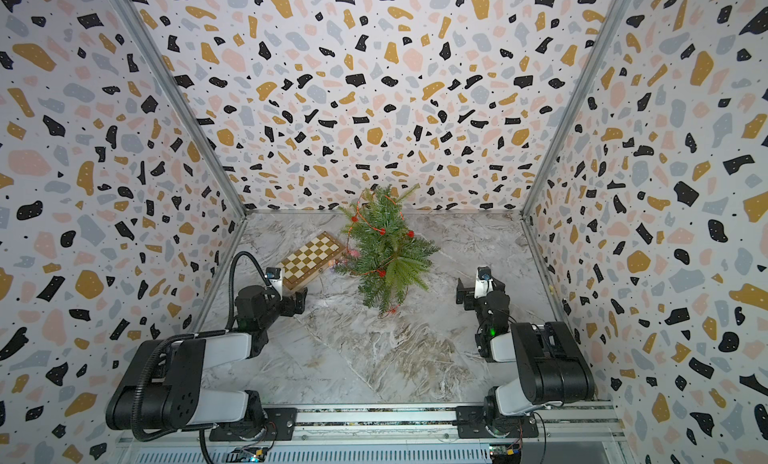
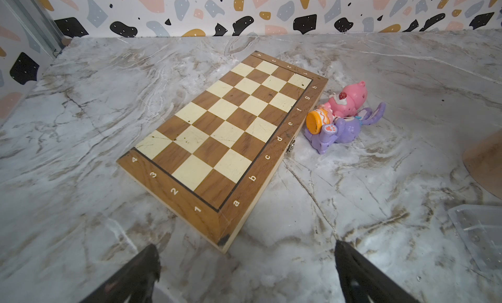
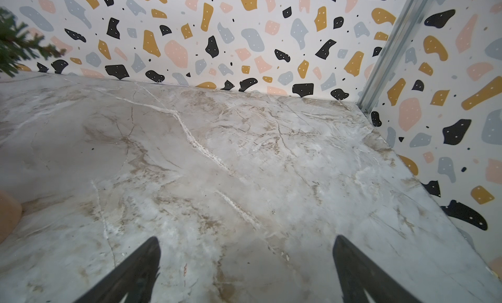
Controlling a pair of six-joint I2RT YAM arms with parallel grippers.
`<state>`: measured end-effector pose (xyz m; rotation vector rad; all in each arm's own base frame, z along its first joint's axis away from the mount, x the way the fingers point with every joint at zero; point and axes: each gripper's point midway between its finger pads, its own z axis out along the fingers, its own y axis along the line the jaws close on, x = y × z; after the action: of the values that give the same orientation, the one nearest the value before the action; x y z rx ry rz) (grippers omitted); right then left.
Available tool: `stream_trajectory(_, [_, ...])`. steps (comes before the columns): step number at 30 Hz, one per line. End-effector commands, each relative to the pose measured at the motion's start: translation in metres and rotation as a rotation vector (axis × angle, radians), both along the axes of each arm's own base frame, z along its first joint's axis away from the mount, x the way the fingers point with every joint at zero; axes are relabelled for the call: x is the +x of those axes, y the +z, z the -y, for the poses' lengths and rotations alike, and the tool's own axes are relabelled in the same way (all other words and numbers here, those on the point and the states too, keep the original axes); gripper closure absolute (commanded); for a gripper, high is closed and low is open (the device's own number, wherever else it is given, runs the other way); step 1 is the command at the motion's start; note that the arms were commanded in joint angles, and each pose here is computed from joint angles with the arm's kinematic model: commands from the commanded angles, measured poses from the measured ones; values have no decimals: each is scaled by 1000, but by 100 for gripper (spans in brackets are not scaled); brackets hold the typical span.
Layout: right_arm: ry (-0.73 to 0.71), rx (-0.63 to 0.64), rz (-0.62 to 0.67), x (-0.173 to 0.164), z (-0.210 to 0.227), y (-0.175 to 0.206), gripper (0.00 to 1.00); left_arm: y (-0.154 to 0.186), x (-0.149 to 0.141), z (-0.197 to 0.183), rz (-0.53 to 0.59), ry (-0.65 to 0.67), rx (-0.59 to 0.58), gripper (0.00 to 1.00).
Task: Remove string lights from the small christmas tree
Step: Pick up the light string from the Christmas tree.
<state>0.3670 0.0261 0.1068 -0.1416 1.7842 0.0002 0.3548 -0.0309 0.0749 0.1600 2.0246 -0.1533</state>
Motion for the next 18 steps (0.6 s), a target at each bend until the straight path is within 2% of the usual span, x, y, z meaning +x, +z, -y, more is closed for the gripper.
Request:
stream_trajectory(1, [9,0,40,5,-3,12,1,24,14,0,85,-3,-4,1])
stream_trajectory(18, [8,-3,45,5,-2,13,1,25,13,-1,94,1,1,1])
